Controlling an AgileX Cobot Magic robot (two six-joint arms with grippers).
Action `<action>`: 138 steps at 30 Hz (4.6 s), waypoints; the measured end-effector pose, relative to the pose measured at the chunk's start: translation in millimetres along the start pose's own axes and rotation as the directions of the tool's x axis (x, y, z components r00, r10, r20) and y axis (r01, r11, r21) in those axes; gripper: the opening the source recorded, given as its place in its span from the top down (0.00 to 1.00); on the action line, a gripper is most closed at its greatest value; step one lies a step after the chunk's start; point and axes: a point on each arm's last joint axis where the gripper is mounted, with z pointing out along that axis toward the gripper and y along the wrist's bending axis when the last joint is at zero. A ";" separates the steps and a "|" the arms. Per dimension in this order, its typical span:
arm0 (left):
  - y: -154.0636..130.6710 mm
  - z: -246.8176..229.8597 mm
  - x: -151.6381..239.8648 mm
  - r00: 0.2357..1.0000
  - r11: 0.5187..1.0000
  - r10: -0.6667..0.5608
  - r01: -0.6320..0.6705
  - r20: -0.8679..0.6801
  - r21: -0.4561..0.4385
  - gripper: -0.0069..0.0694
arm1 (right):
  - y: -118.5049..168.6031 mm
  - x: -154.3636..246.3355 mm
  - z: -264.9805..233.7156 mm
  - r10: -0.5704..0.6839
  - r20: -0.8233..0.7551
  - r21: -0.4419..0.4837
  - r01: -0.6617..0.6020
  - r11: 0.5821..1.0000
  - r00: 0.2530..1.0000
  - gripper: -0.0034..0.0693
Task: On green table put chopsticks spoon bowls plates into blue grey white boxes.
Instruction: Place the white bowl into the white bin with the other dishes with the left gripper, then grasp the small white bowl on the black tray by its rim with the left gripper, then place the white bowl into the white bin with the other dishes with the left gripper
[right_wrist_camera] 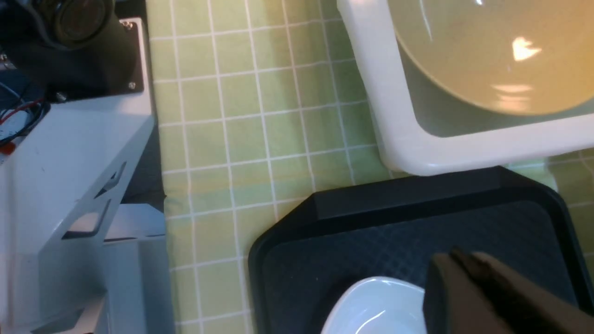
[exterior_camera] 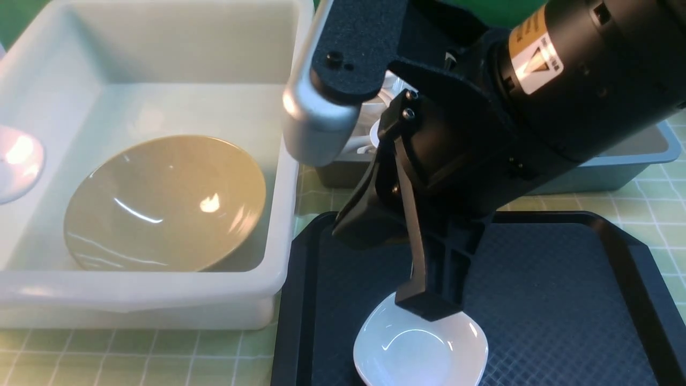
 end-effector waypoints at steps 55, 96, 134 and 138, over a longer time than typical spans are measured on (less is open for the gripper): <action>-80.7 13.6 -1.5 0.932 0.895 0.291 -0.345 -0.216 -0.283 0.29 | -39.8 24.0 -26.3 0.129 -0.044 0.135 -0.122 0.983 0.991 0.89; -281.6 131.3 331.5 -0.095 0.189 0.932 -0.695 -0.350 0.693 0.39 | 28.8 130.8 -124.4 0.242 0.135 0.278 -0.271 0.921 0.961 0.89; -90.6 -93.8 16.6 0.904 0.898 0.426 -0.427 0.030 0.110 0.89 | -28.6 77.2 -40.9 0.141 0.234 0.122 -0.173 0.977 0.962 0.86; -54.4 -82.8 -1.7 0.948 0.946 0.317 -0.317 -0.017 -0.063 0.89 | -33.4 74.3 -30.3 0.152 0.234 0.094 -0.178 0.980 0.960 0.85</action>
